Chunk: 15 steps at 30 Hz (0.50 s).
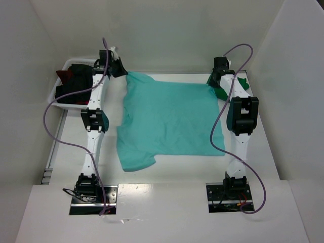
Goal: Fold and stack the t-shirts
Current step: Grap the side of the flattened tshirt furthest away from the robot with both arms
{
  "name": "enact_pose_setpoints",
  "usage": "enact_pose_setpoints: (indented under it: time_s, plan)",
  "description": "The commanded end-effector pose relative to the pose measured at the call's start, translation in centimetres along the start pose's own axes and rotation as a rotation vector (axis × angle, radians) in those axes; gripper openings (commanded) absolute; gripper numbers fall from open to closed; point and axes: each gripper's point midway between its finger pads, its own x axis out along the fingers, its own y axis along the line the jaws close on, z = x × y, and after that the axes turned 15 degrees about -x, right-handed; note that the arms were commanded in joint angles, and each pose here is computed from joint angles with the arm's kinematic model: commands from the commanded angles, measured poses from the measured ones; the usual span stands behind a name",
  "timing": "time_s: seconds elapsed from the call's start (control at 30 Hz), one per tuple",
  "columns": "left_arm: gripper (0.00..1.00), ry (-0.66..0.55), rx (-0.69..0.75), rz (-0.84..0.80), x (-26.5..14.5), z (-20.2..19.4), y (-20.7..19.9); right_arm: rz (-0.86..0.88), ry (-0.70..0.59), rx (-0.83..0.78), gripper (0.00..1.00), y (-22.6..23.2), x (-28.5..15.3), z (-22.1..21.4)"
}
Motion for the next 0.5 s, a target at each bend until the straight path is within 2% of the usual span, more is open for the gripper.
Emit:
enact_pose_setpoints:
  time_s: [0.0,0.07,0.2,0.3,0.47]
  plan:
    - [0.0,-0.165,0.09,-0.015,-6.4,6.9,-3.3,0.015,-0.053,0.032,0.0,-0.4,0.0,2.1]
    - [0.0,-0.149,0.101,-0.016,-6.7,6.7,-3.4,0.015,-0.055,0.032,0.0,-0.4,0.2,1.9]
    - [0.0,-0.16,0.217,-0.053,-8.2,7.7,-4.9,0.024,-0.06,0.022,0.0,-0.3,0.2,1.8]
    - [0.0,-0.17,0.241,-0.056,-8.6,8.0,-5.3,0.034,-0.06,0.022,0.0,-0.1,0.4,1.8]
    - [0.0,-0.121,0.273,-0.074,-8.4,6.7,-5.7,0.059,-0.093,0.027,0.0,0.4,0.3,3.1]
